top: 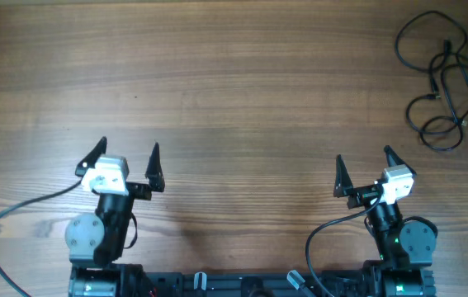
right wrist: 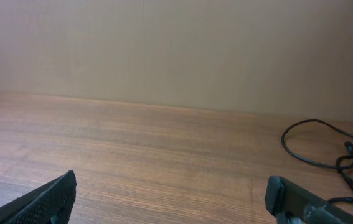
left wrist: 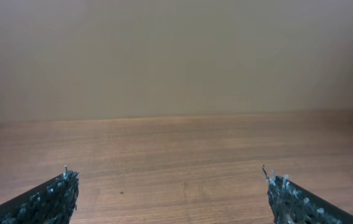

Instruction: Untangle cables

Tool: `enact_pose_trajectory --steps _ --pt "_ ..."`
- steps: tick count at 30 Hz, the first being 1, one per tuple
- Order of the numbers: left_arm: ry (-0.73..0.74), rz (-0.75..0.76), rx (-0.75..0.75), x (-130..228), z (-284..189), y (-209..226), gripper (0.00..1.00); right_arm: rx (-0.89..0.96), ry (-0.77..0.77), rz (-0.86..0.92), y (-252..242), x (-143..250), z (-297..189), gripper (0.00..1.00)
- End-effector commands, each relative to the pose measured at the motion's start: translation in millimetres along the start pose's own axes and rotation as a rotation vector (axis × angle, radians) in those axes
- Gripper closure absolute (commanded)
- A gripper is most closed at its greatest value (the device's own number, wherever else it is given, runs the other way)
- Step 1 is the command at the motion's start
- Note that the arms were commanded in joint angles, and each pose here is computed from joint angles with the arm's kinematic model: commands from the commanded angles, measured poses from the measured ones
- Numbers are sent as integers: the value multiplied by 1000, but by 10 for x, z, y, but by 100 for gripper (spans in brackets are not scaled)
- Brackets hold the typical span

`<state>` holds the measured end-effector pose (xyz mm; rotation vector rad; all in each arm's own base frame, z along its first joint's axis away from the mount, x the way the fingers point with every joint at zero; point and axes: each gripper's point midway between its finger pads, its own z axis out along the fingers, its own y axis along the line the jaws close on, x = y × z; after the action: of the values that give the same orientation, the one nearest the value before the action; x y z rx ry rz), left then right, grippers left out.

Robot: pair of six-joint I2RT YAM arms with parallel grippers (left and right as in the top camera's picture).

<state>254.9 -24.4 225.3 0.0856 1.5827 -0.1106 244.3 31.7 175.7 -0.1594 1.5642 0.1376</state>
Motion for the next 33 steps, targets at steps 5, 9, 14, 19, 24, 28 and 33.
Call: enact_pose_trajectory --steps 5,9,14,19,24,28,33 --pt "-18 35 6 249 -47 -6 0 16 -13 -12 -27 -25 -6 0" --pt "-41 57 5 317 -78 -7 0 16 -13 -12 -27 -25 -6 0" --pt "-50 57 6 413 -92 -9 0 16 -13 -12 -27 -25 -6 0" --pt "47 47 7 652 -92 -4 0 16 -13 -13 -27 -25 -6 0" --pt "55 16 2 671 -92 3 0 16 -13 -12 -27 -25 -6 0" --pt "54 16 2 669 -92 3 0 16 -13 -12 -27 -25 -6 0" --pt "54 16 2 668 -92 3 0 16 -13 -12 -27 -25 -6 0"
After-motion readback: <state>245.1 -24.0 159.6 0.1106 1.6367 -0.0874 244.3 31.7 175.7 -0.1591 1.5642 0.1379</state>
